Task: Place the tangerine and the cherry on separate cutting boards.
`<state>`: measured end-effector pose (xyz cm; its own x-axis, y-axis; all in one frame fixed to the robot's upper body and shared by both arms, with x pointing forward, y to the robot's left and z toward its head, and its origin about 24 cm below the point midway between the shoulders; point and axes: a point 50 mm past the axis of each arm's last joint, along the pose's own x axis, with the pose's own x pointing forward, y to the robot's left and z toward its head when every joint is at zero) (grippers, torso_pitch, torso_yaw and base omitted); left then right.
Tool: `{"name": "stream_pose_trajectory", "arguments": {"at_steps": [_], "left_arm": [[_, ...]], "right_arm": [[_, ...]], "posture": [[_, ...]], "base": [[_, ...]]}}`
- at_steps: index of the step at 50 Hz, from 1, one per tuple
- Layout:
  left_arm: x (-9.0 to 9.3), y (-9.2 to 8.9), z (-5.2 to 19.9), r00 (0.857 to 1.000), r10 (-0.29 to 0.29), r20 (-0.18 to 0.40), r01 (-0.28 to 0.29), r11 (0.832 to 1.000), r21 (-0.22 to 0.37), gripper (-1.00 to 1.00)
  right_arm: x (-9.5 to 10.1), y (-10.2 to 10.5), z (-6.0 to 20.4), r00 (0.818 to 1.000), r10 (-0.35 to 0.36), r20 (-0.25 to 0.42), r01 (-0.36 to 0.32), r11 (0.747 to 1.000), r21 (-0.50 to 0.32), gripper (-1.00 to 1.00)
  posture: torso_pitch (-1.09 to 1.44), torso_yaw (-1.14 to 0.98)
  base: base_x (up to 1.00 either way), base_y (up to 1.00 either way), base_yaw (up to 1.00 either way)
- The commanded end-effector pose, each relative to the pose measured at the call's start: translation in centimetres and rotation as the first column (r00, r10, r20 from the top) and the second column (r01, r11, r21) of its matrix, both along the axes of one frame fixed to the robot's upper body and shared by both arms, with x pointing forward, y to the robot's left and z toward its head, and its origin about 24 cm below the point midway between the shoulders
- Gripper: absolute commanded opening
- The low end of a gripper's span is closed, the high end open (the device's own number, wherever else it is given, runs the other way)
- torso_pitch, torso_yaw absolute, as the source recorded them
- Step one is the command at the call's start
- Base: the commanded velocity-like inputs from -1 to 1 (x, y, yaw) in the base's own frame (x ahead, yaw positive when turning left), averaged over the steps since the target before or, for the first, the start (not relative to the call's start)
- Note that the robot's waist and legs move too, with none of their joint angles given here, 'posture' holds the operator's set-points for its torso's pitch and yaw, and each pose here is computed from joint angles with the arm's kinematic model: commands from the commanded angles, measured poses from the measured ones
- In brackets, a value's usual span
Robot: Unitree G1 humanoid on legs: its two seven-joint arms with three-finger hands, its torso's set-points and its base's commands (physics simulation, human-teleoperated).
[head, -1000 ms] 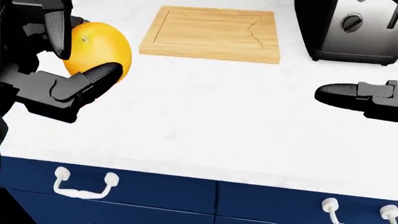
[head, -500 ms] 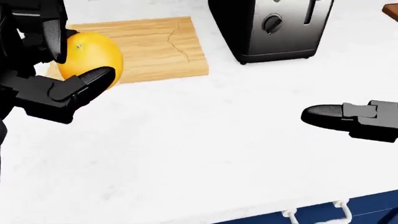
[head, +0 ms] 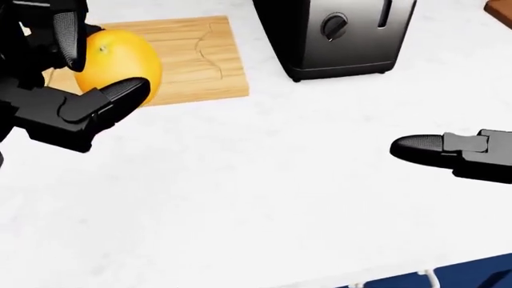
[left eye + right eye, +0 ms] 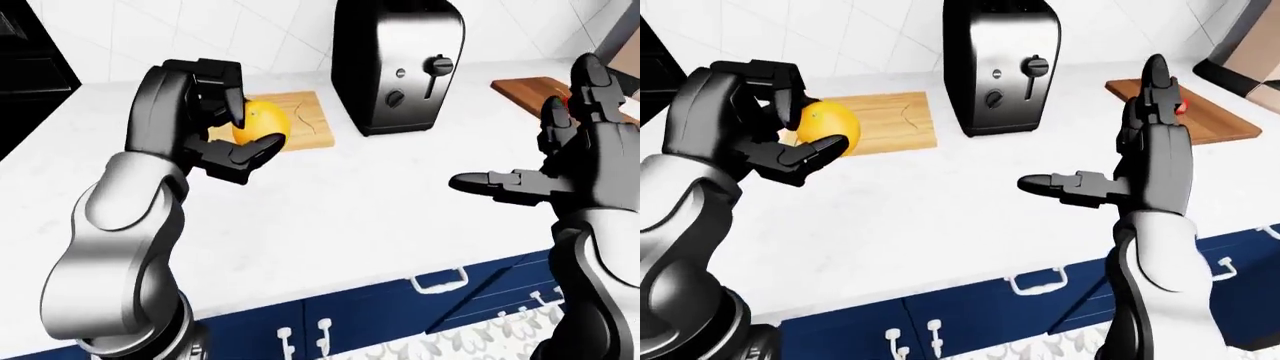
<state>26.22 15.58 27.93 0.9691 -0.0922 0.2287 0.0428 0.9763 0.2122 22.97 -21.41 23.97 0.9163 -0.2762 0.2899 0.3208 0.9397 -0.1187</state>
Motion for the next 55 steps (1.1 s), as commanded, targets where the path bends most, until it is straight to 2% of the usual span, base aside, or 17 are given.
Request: {"name": "stream_pose_trajectory", "arguments": {"at_steps": [1, 7, 11, 19, 28, 34, 40, 44, 47, 48, 52, 55], "left_arm": [[-0.5, 0.0, 1.4, 0.996, 0.001, 0.087, -0.002, 1.0, 0.005, -1.0], [0.1, -0.2, 2.0, 0.997, 0.001, 0.076, -0.001, 1.0, 0.005, -1.0], [1.3, -0.2, 2.7, 0.998, 0.0, 0.064, -0.001, 1.0, 0.003, -1.0], [4.1, -0.5, 3.2, 1.0, 0.009, 0.028, -0.009, 1.0, 0.013, -1.0], [8.9, -1.2, 3.8, 0.999, 0.024, -0.027, -0.023, 1.0, 0.019, -1.0], [12.5, -1.0, 3.1, 0.995, 0.064, -0.078, -0.064, 0.998, 0.012, -1.0], [14.8, -0.8, 3.2, 0.99, 0.098, -0.099, -0.099, 0.995, -0.002, -1.0], [16.3, -0.8, 2.0, 0.982, 0.13, -0.139, -0.132, 0.991, -0.005, -1.0], [16.8, -0.3, 1.4, 0.975, 0.167, -0.146, -0.171, 0.985, -0.017, -1.0], [16.9, -0.1, 1.2, 0.972, 0.193, -0.134, -0.195, 0.981, -0.005, -1.0], [17.1, 0.6, -0.3, 0.959, 0.243, -0.144, -0.244, 0.97, 0.013, -1.0], [17.1, 0.9, -0.5, 0.955, 0.271, -0.12, -0.272, 0.962, 0.009, -1.0]], "right_arm": [[-0.4, 0.0, 1.0, 0.998, -0.006, 0.069, 0.007, 1.0, -0.02, 1.0], [-0.5, 0.1, 0.9, 0.998, 0.002, 0.067, 0.0, 1.0, -0.021, 1.0], [-0.6, 0.1, 0.9, 0.998, 0.003, 0.068, -0.002, 1.0, -0.02, 1.0], [-0.5, 0.0, 0.7, 0.998, 0.003, 0.07, -0.002, 1.0, -0.014, 1.0], [-0.3, 0.2, 0.5, 0.998, 0.007, 0.069, -0.007, 1.0, -0.007, 1.0], [-0.3, 0.4, 0.5, 0.998, 0.011, 0.07, -0.011, 1.0, -0.006, 1.0], [-0.1, 0.3, 0.3, 0.998, 0.013, 0.068, -0.012, 1.0, -0.005, 1.0], [0.0, 0.4, 0.4, 0.998, 0.017, 0.068, -0.017, 1.0, -0.001, 1.0], [0.1, 0.5, 0.4, 0.997, 0.02, 0.068, -0.02, 1.0, -0.001, 1.0], [0.1, 0.5, 0.3, 0.998, 0.021, 0.067, -0.021, 1.0, -0.001, 1.0], [0.2, 0.5, 0.1, 0.998, 0.022, 0.065, -0.022, 1.0, 0.001, 1.0], [0.3, 0.6, 0.0, 0.998, 0.024, 0.063, -0.025, 1.0, 0.001, 1.0]], "posture": [[0.0, 0.0], [0.0, 0.0], [0.0, 0.0], [0.0, 0.0], [0.0, 0.0], [0.0, 0.0], [0.0, 0.0], [0.0, 0.0], [0.0, 0.0], [0.0, 0.0], [0.0, 0.0], [0.0, 0.0]], "base": [[0.0, 0.0, 0.0], [0.0, 0.0, 0.0], [0.0, 0.0, 0.0], [0.0, 0.0, 0.0], [0.0, 0.0, 0.0], [0.0, 0.0, 0.0], [0.0, 0.0, 0.0], [0.0, 0.0, 0.0], [0.0, 0.0, 0.0], [0.0, 0.0, 0.0], [0.0, 0.0, 0.0], [0.0, 0.0, 0.0]]}}
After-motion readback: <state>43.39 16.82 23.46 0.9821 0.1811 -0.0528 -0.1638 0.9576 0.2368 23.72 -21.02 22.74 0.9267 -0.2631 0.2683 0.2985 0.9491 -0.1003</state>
